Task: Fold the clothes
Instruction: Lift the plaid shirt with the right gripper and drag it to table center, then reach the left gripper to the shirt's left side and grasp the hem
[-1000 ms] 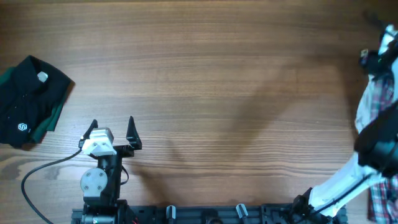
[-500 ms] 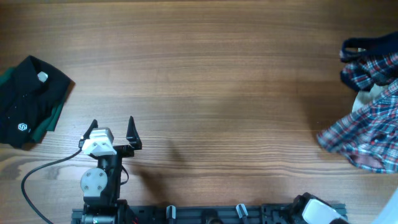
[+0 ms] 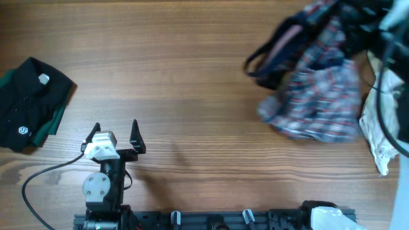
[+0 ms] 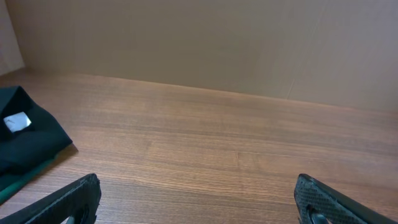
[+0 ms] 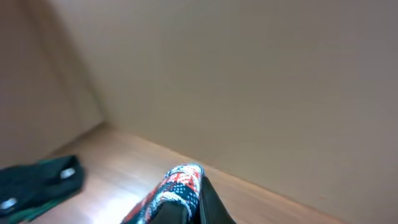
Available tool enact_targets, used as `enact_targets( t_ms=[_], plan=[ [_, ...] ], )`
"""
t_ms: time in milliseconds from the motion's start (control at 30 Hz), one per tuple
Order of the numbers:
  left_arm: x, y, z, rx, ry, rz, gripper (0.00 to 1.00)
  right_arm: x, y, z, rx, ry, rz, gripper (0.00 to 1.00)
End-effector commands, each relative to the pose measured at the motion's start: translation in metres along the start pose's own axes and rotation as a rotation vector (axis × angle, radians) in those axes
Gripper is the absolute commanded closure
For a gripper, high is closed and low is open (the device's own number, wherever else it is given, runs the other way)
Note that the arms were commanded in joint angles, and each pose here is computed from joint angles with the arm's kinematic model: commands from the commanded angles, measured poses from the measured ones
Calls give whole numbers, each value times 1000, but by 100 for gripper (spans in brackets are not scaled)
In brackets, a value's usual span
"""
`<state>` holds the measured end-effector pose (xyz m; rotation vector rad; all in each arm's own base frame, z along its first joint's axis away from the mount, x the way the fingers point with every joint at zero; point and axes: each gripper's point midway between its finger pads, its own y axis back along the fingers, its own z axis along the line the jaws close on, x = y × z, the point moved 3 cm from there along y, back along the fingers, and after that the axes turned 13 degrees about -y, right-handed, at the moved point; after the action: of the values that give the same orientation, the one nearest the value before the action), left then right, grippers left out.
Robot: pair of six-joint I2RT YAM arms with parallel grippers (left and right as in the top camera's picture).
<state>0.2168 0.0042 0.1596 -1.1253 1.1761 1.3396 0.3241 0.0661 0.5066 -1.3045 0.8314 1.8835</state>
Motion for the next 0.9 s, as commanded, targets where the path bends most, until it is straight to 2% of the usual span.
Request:
enact_targets(
  t_ms=[0, 133, 167, 267, 400, 667, 733, 800, 867],
  plan=[
    [1, 0, 0, -3, -13, -2, 0, 17, -59, 17, -82, -16, 59, 96],
    [1, 0, 0, -3, -13, -2, 0, 64, -137, 21, -162, -47, 176, 96],
    [0, 0, 0, -3, -13, -2, 0, 88, -164, 22, -187, -61, 227, 96],
    [1, 0, 0, -3, -13, -2, 0, 136, -204, 29, -221, -89, 335, 96],
    [1, 0, 0, -3, -13, -2, 0, 160, -217, 36, -197, -88, 391, 96],
    [1, 0, 0, -3, -13, -2, 0, 167, -216, 33, -159, -91, 417, 96],
    [-15, 1, -2, 13, 0, -75, 0, 171, -216, 30, -133, -94, 431, 96],
    [-32, 3, 8, -53, 6, -152, 0, 175, -214, 29, -128, -100, 449, 96],
    [-65, 11, -10, 83, -1, -303, 0, 176, -214, 28, -127, -101, 450, 96]
  ],
)
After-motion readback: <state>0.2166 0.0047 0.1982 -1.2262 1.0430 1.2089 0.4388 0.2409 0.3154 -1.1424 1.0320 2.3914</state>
